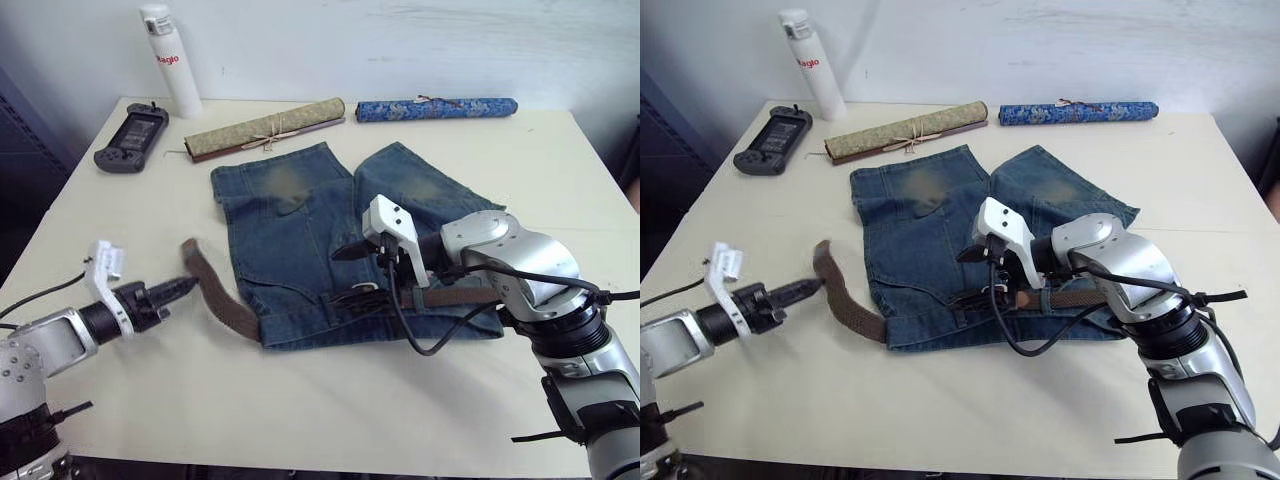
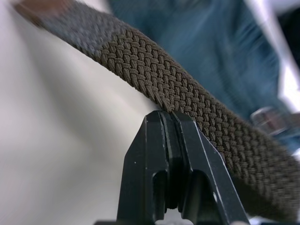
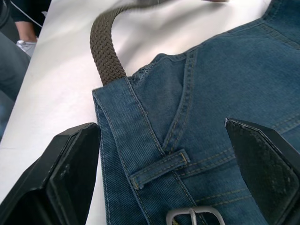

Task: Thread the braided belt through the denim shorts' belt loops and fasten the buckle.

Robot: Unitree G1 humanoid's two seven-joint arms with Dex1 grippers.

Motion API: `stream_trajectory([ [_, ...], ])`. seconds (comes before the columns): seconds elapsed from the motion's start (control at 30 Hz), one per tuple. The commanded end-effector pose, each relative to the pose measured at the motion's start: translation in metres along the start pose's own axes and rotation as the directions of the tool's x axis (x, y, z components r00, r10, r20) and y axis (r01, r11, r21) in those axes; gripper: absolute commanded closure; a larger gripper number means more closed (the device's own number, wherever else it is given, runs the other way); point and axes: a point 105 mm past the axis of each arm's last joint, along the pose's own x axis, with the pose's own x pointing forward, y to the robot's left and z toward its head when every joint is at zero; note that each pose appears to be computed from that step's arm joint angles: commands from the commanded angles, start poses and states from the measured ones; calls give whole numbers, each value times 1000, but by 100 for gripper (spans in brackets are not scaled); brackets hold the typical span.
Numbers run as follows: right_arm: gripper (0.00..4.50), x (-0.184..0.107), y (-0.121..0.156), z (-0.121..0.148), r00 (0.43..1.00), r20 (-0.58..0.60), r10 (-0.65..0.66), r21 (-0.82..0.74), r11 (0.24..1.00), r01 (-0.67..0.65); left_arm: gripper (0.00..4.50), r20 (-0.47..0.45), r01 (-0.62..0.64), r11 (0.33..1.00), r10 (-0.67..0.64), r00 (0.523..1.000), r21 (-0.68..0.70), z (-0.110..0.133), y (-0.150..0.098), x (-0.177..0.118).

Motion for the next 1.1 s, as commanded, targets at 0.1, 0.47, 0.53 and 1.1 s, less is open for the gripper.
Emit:
stream_trajectory([
  [0.1,0,-4,0,9,1000,19,-10,-39,999,10,447,75,100,993,-105,992,68,16,-27,-2],
  [0.47,0,-19,-10,10,995,36,-94,-26,995,94,447,68,276,936,-297,953,219,20,-80,20],
  [0.53,0,-37,-20,16,988,61,-145,-2,989,146,447,5,359,889,-376,927,284,16,-104,31],
  [1.1,0,-75,-19,15,961,12,-277,38,960,277,447,-427,537,636,-337,839,554,-41,-116,77],
])
